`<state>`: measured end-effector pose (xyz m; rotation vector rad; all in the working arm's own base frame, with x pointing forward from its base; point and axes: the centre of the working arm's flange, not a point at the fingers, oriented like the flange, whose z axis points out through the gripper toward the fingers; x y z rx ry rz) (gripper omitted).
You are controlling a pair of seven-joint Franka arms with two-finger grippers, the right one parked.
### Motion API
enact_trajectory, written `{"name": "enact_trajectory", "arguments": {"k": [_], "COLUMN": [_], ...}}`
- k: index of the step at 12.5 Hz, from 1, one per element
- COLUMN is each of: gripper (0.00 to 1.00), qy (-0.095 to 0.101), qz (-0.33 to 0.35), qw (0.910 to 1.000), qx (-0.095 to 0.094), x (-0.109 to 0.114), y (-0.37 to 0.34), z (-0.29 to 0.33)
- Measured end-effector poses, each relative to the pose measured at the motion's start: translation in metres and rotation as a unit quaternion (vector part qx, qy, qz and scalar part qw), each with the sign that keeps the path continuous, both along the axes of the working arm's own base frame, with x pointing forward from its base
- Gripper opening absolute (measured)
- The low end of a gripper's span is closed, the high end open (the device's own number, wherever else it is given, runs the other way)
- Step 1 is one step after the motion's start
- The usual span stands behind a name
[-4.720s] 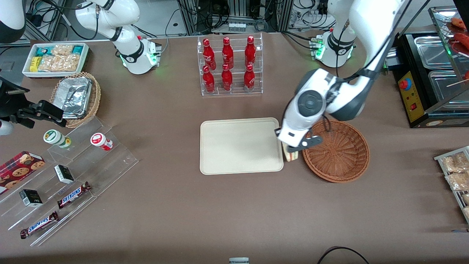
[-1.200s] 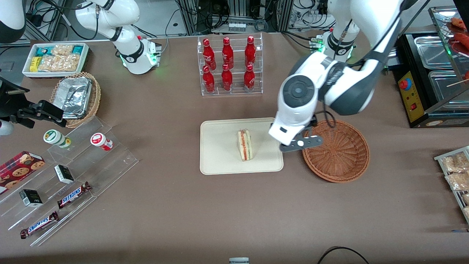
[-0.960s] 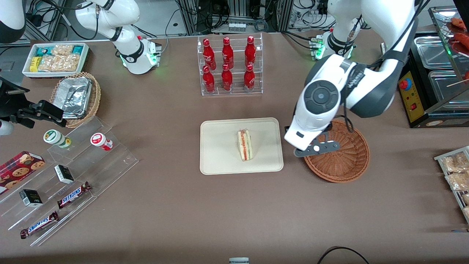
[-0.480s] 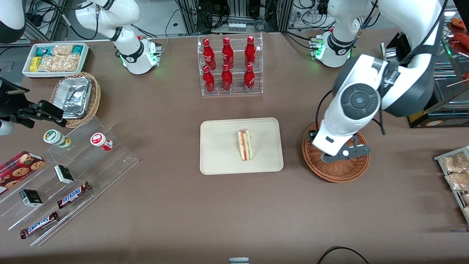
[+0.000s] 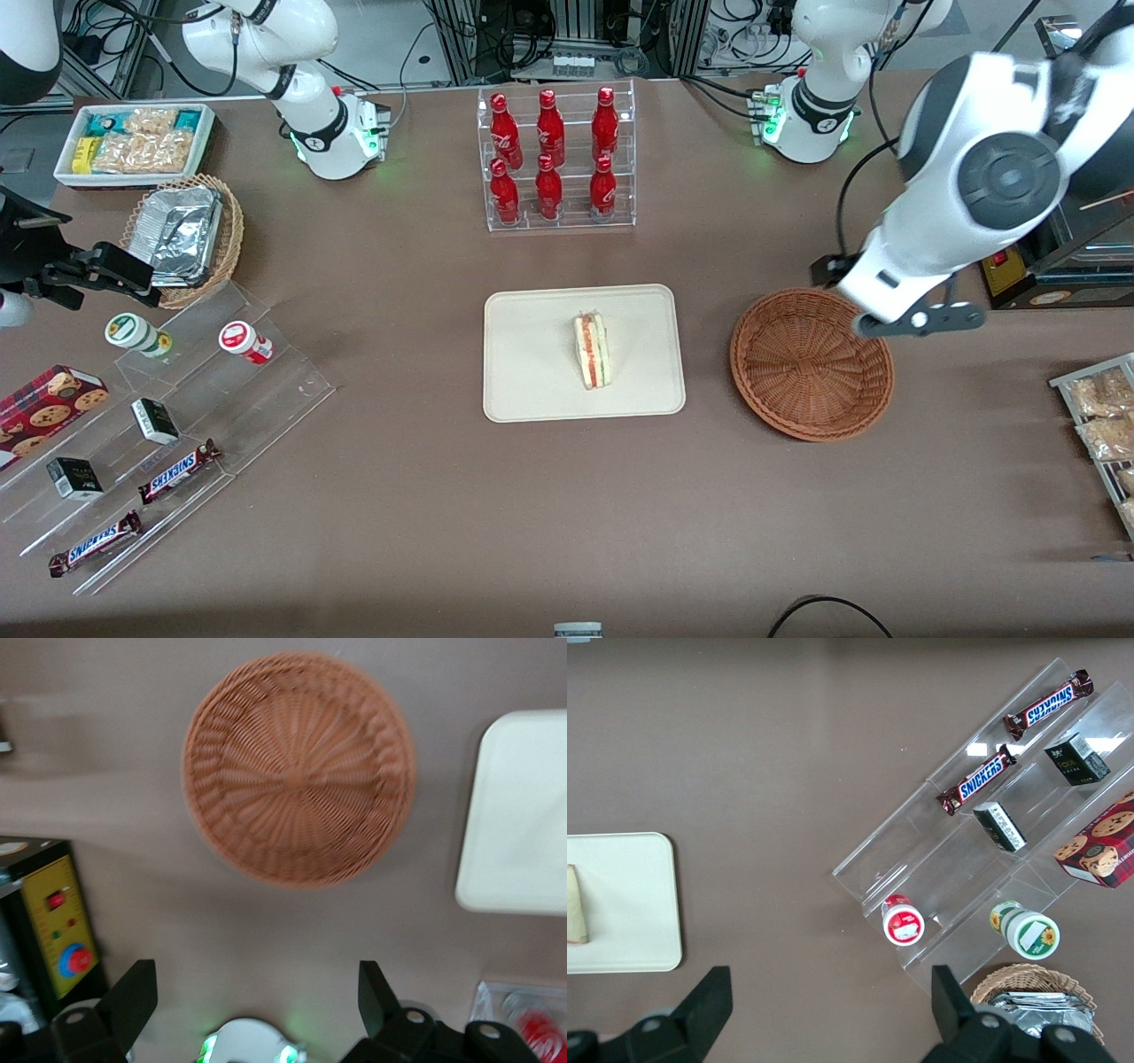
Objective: Place sandwich from basket to tray
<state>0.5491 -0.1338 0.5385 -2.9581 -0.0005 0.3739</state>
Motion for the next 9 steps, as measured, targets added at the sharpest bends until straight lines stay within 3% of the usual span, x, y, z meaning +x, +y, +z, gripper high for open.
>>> {"name": "enact_trajectory", "arguments": {"k": [4,9], "gripper": [1.0,1.0], "qy": [0.026,0.009], "qz": [-0.032,-0.001], "qw": [0.9988,0.9995], "qx": [-0.026,-0.031], "x": [-0.023,-0.032], "y": [0.066,0.117], "z": [0.042,0.067]}}
